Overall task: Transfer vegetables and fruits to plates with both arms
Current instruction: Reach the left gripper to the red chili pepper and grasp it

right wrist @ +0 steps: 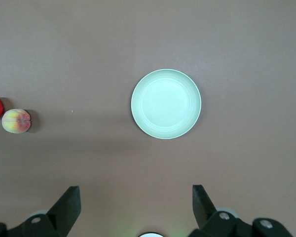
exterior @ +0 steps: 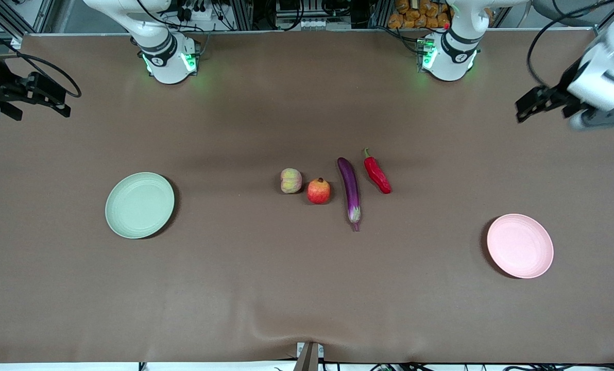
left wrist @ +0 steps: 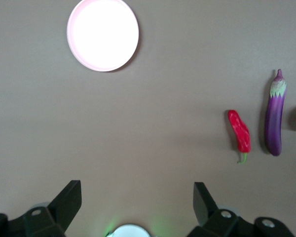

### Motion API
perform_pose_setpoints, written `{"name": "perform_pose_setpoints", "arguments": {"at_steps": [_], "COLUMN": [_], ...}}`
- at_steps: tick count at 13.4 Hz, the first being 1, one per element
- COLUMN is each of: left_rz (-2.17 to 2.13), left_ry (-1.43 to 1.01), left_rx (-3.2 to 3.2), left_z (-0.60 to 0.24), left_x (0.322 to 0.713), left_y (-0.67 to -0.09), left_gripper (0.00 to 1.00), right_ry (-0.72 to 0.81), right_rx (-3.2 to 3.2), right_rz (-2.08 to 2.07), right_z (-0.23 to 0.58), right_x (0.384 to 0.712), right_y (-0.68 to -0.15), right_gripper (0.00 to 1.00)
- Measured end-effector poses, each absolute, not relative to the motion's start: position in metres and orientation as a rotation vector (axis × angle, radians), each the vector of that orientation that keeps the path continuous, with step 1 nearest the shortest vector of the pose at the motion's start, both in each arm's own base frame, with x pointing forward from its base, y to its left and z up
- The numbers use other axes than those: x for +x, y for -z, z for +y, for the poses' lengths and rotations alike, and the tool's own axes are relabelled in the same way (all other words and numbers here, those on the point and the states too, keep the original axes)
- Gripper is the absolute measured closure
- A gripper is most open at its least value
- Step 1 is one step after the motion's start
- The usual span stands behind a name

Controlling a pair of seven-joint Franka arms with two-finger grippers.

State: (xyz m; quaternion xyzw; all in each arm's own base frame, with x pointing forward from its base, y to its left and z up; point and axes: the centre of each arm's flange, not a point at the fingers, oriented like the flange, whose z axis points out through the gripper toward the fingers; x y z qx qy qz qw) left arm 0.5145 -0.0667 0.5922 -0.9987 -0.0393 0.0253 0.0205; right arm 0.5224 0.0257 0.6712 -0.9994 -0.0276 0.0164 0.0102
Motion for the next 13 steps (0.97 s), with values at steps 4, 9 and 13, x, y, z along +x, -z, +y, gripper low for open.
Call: {"name": "perform_pose_setpoints", "arguments": {"at_steps": [4, 9, 13], "left_rz": [-0.156, -0.483, -0.751], "left_ry": [0.003, -0.013, -0.117], "left_rx": [-3.11, -3.114, -3.1], "left_z": [-0.105, -0.204, -0.277], "left_x": [0.519, 0.51, 0.492], "left_y": [-0.502, -0.392, -0.314], "left_gripper": [0.0, 0.0, 0.0], "right_ry": [-0.051, -0.051, -0.051], "right_rx": [-3.12, -3.12, -3.12], "right_rz": [-0.082, -0.062, -0.064], "right_z": [0.024, 0.018, 0.018], "right_x": [0.523, 0.523, 0.523], "right_y": [-0.671, -0.671, -0.671], "right_gripper": [0.0, 0.0, 0.0]}}
